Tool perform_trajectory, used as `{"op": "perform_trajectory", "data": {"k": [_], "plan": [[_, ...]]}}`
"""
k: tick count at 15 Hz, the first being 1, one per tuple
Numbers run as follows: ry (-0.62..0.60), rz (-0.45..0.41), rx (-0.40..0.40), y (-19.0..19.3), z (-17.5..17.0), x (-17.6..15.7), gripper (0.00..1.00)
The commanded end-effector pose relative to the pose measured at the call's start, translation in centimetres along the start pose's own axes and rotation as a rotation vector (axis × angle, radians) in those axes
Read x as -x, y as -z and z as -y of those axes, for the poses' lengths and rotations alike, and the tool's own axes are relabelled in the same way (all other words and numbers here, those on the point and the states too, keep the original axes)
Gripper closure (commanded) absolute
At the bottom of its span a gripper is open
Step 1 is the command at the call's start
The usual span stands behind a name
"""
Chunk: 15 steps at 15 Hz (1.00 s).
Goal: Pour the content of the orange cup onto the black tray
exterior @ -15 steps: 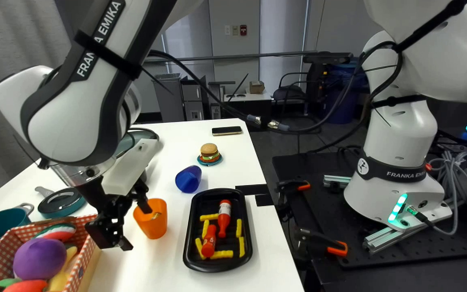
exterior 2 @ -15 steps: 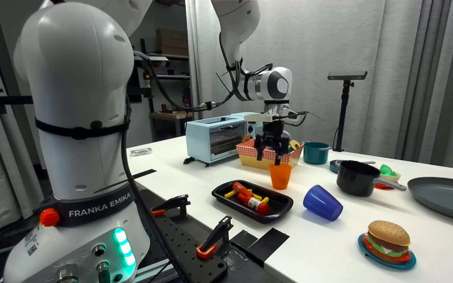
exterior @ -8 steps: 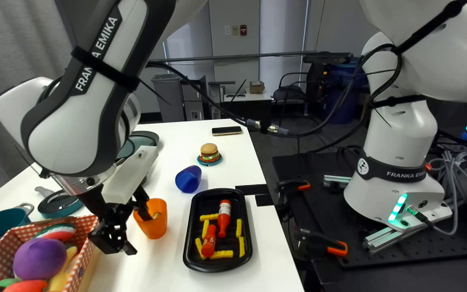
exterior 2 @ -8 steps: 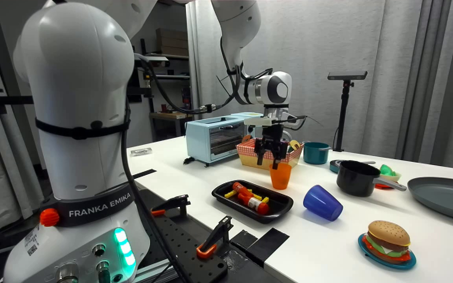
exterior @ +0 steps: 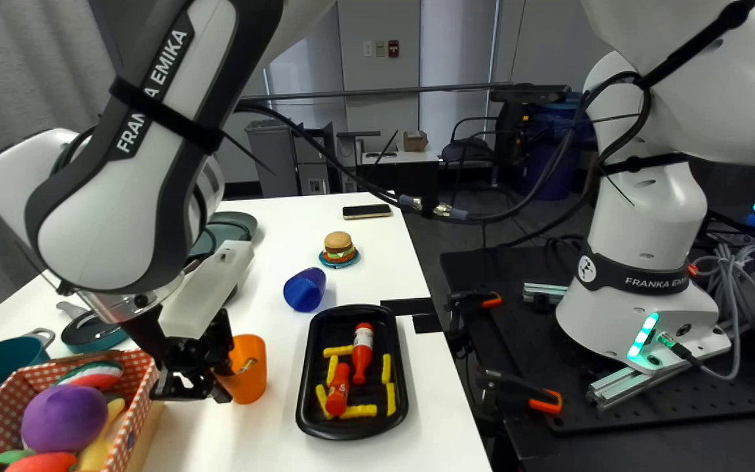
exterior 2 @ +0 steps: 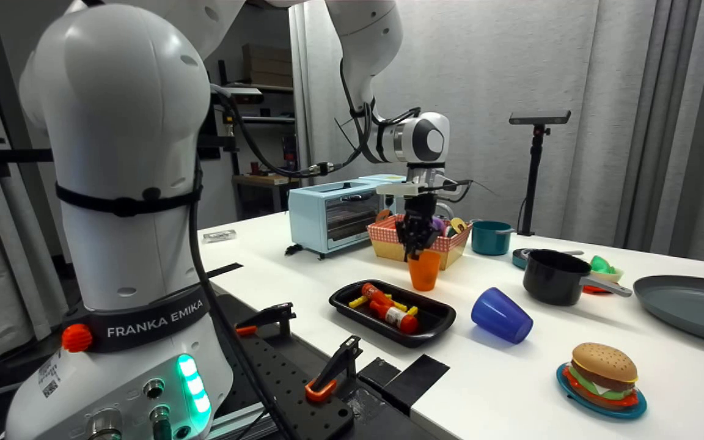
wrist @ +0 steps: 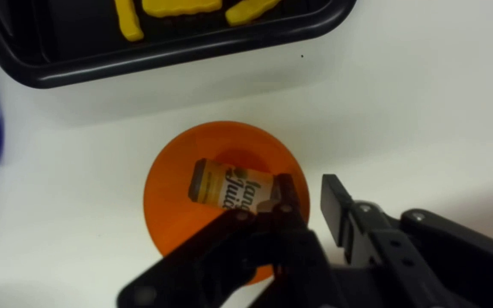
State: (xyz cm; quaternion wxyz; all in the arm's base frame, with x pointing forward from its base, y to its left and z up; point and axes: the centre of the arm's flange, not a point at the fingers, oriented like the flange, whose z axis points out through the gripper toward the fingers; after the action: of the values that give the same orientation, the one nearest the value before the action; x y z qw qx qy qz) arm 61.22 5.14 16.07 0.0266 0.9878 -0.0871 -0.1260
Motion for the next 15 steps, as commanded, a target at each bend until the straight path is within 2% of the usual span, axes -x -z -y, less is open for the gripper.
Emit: {"op": "perform_trajectory", "data": {"k": [1,9,15], "plan": [[-0.035,-0.018,-0.016,0.2,0.5,-0.5,1.00],[-0.048,-0.031,-0.059,2.5,0.1,1.4,0.99],[-0.056,-0.057,-0.051,4.7,-1.4,4.2,0.99]]}}
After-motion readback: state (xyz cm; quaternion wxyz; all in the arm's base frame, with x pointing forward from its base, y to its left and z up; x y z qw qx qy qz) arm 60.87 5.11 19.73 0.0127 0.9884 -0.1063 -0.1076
